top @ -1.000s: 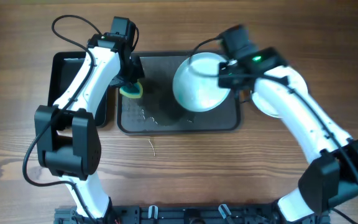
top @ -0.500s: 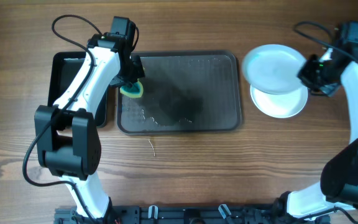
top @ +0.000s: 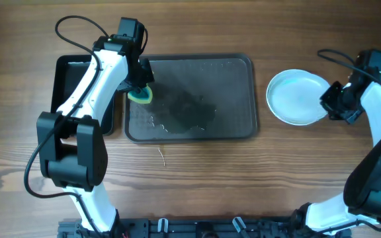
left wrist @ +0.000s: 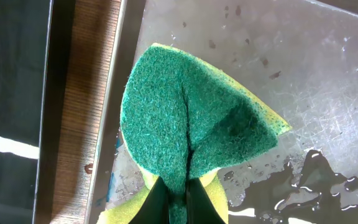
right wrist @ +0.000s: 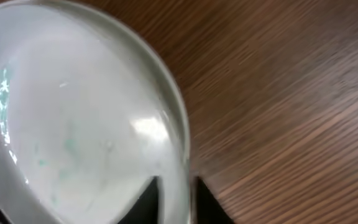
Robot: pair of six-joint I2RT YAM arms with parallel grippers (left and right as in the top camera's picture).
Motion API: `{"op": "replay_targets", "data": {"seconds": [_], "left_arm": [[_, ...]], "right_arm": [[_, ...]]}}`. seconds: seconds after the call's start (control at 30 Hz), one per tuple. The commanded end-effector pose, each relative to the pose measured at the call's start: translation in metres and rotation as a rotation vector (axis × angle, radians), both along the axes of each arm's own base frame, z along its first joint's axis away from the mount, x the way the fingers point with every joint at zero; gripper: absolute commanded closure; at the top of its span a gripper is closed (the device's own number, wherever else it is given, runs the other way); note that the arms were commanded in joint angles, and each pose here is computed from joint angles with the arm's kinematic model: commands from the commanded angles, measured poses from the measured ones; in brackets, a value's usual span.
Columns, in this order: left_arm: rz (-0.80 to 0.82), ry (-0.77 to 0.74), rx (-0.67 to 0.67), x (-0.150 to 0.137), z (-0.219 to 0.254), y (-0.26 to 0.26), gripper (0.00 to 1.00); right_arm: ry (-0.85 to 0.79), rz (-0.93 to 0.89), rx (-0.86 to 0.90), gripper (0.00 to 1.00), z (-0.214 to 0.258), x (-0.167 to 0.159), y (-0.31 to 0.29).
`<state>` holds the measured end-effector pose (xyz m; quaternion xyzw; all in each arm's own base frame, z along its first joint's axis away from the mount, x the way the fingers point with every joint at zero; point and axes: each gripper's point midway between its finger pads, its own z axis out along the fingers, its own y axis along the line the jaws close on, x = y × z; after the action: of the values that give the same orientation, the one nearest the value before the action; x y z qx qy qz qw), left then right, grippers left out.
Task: Clean dirty plates on tray and stack at the side
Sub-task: 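Carry the plate right and stack it on the plate pile, release, then place the sponge into the small black tray with the left gripper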
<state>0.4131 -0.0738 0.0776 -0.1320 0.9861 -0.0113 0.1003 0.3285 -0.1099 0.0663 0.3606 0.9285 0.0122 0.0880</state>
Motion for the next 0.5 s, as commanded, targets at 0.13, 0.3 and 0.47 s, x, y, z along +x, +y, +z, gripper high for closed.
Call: {"op": "replay_targets", "data": {"seconds": [0.13, 0.3, 0.47], "left_arm": [[0.015, -0.008, -0.014, 0.005, 0.001, -0.002, 0.96], [-0.034, -0.017, 0.001, 0.005, 0.011, 0.002, 0.96], [-0.045, -0.039, 0.026, 0.004, 0.040, 0.035, 0.96]], "right_arm": [[-0.018, 0.082, -0.027, 0.39, 0.008, 0.011, 0.019], [-0.042, 0.114, 0.020, 0.36, 0.036, 0.021, 0.032], [-0.110, 0.244, 0.051, 0.31, 0.072, 0.039, 0.063]]}}
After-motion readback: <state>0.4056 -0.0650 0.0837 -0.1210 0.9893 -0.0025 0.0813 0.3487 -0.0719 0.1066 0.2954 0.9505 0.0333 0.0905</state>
